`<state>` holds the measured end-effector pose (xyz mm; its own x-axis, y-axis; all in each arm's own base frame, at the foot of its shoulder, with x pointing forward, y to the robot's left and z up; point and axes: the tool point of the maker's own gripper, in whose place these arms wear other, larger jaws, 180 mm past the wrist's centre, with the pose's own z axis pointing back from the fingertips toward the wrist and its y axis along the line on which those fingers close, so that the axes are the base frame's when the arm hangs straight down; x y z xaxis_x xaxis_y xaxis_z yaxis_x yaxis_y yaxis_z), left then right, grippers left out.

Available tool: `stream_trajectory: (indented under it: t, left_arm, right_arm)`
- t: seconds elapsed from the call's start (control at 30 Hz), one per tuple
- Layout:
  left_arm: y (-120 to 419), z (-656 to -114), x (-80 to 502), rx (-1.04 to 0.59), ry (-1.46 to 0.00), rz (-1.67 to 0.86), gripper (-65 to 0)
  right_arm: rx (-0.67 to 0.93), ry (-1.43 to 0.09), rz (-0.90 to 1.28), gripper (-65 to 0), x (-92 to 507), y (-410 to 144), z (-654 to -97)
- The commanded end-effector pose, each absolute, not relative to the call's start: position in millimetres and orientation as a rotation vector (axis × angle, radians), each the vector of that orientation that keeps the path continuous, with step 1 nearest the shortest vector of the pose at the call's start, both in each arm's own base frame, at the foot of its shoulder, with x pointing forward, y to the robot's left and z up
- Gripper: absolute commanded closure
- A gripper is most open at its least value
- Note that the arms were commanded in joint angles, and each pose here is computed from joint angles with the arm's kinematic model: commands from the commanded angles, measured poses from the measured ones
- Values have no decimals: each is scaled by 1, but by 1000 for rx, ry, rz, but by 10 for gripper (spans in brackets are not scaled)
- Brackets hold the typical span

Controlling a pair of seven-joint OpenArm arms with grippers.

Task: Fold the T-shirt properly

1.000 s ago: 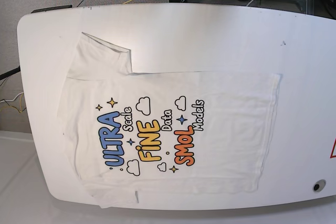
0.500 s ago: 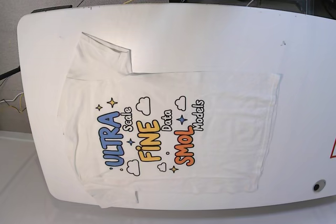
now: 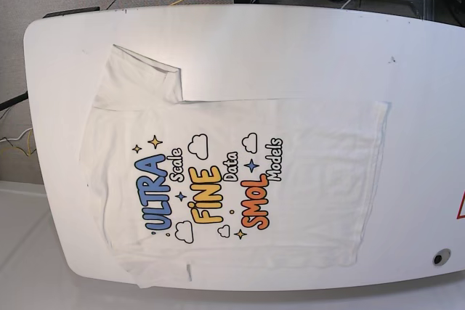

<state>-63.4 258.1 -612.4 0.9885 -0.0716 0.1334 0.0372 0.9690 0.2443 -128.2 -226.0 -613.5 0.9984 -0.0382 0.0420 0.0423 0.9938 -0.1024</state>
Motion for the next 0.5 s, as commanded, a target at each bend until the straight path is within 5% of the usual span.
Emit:
stream_trajectory:
  t: [0.0,0.47]
  left_arm:
    - [276,-604,-63,280,-159,-81,0]
    - [275,-586,-44,265,-225,-176,0]
  right_arm:
    - [-134,-18,-36,0,-145,-243,-604]
    - [-228,-127,50,0,-131,-280,-564]
